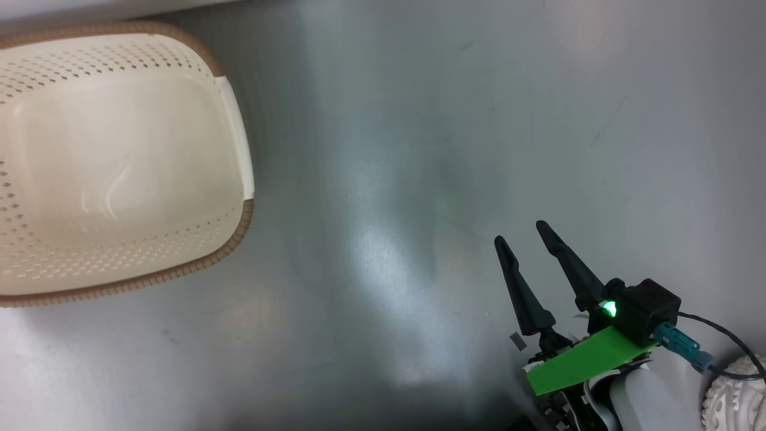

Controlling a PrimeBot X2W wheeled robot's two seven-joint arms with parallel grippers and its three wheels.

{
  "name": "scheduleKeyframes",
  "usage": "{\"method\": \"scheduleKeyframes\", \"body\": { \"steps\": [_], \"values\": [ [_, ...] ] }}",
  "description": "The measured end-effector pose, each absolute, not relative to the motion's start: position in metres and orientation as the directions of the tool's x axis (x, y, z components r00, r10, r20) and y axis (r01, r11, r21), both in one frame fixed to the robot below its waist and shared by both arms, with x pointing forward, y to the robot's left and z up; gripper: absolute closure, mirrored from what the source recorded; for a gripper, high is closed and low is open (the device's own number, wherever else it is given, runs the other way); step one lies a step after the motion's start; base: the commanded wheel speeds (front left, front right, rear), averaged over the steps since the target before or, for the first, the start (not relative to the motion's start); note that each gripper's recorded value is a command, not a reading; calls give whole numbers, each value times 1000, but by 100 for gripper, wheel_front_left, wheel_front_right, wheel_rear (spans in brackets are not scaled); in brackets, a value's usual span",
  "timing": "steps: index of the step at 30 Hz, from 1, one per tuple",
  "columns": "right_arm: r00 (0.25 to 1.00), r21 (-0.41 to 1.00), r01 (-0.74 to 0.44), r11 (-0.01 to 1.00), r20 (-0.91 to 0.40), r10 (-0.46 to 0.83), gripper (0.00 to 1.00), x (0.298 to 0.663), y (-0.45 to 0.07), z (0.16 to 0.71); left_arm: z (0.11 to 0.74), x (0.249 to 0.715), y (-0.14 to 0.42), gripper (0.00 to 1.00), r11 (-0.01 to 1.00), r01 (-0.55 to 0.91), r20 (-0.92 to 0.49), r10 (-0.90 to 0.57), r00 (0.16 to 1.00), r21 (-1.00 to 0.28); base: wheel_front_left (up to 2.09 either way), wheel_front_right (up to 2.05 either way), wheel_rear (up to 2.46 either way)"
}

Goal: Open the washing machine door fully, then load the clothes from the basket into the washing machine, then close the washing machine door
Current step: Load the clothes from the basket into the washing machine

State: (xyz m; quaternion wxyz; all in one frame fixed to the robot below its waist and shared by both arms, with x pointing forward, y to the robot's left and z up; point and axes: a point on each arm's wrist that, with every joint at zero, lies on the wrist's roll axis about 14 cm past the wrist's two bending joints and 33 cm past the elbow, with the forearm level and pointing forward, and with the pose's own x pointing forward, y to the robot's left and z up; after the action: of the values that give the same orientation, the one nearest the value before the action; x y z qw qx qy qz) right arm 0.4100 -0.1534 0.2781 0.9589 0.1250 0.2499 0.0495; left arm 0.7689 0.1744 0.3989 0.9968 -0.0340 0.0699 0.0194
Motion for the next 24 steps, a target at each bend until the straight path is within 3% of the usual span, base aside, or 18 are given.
{"method": "scheduleKeyframes", "body": {
  "steps": [13,24],
  "values": [
    [904,270,-75,960,-389,180,0,424,-147,308,409,735,162,0,994,-28,-174,9,985,-106,0,0,0],
    [931,271,-135,953,-293,216,0,438,-136,344,446,692,159,0,987,-2,-86,-12,996,-161,0,0,0]
  ]
}}
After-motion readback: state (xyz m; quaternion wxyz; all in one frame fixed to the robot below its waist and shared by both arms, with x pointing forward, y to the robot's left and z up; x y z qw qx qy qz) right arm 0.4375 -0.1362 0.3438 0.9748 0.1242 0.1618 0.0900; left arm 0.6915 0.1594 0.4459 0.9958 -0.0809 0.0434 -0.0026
